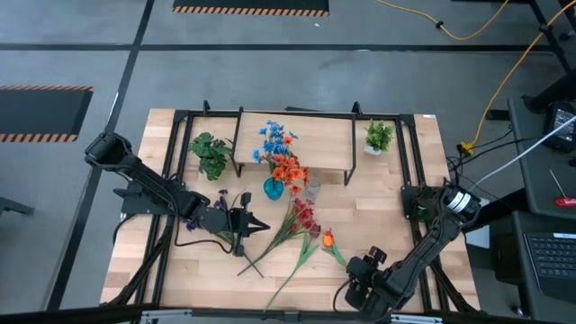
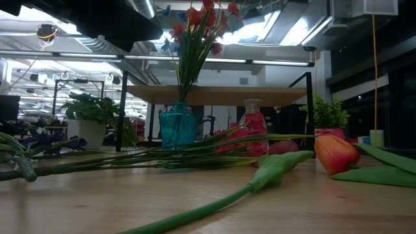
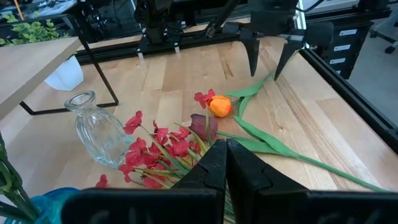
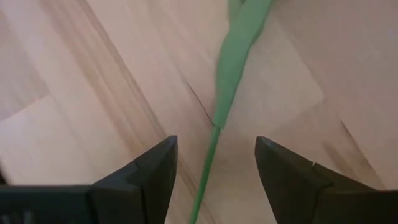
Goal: Pick and place flowers into a vace then onto a shelf
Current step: Put the orange flower into the blue vase
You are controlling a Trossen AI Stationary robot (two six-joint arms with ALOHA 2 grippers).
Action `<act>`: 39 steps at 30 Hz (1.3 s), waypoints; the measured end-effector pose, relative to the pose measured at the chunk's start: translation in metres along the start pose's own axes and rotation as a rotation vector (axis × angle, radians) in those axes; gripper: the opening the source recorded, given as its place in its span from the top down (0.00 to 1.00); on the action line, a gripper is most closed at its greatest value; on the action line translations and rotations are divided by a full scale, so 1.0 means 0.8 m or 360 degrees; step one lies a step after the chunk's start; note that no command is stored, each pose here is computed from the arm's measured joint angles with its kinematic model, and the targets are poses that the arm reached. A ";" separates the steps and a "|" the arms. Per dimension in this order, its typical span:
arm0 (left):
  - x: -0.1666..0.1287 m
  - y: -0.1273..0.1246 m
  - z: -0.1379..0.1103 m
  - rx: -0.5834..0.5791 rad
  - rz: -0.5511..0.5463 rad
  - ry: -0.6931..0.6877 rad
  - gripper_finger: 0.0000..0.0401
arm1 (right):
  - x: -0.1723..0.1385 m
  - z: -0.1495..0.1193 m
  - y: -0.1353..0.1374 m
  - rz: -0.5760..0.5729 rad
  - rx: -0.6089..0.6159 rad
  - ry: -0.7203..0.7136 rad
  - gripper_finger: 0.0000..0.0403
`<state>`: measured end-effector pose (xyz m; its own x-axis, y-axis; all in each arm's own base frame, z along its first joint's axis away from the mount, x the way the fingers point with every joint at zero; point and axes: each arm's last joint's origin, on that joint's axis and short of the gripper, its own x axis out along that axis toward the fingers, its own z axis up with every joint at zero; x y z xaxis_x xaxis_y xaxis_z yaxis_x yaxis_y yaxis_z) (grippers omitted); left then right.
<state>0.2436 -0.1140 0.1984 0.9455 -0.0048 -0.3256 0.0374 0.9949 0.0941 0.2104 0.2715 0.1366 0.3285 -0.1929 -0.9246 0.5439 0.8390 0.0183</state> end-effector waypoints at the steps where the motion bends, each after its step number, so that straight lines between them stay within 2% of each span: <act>1: 0.000 0.000 0.000 0.0000 0.0000 0.0000 0.99 | 0.001 0.001 0.000 -0.0003 0.0007 0.0001 0.46; 6: 0.000 0.000 0.000 0.0001 0.0000 0.0000 0.99 | 0.004 0.007 -0.001 -0.0017 0.0033 0.0001 0.47; 19: 0.000 0.000 0.000 0.0002 -0.0001 0.0000 0.99 | 0.008 0.014 -0.003 -0.0040 0.0075 0.0047 0.59; 39: 0.000 0.000 0.000 0.0002 -0.0001 0.0000 0.99 | 0.020 0.010 0.000 -0.0068 0.0063 -0.0004 0.61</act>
<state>0.2435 -0.1142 0.1984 0.9455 -0.0055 -0.3256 0.0385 0.9947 0.0949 0.2220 0.2647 0.1252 0.3062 -0.2296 -0.9238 0.5874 0.8092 -0.0064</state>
